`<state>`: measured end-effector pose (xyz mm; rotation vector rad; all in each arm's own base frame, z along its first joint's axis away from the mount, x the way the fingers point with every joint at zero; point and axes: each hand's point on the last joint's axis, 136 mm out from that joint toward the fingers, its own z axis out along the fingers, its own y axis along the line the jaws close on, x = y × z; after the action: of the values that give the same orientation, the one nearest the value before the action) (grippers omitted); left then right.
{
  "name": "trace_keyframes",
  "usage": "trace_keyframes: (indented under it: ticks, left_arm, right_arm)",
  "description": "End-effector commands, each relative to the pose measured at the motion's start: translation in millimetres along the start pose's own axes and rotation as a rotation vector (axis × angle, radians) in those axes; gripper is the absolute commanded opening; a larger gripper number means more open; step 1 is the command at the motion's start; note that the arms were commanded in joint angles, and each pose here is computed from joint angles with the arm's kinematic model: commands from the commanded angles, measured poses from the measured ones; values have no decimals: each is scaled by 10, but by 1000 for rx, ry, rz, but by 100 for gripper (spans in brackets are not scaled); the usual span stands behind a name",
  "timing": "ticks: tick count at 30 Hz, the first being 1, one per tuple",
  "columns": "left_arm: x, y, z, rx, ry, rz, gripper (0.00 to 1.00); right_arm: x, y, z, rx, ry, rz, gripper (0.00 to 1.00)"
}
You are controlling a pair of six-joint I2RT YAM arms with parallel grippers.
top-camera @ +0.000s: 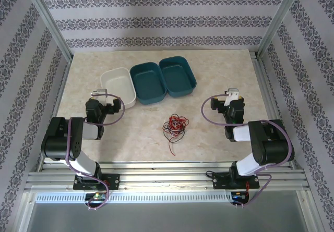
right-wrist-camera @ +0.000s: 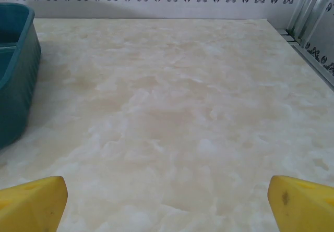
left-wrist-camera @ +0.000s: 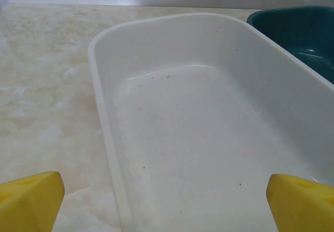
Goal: Untangle the cables
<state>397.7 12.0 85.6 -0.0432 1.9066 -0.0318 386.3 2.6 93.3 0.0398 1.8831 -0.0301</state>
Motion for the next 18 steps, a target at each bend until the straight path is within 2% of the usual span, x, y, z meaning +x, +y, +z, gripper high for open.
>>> trace_keyframes:
  ticks: [1, 18]
  left_arm:
    - [-28, -40, 0, 9, -5, 19, 99]
    - [-23, -150, -7, 73, -5, 41, 99]
  right_arm:
    - [-53, -20, 27, 4, -12, 4, 98]
    - [-57, -20, 27, 1, -13, 7, 98]
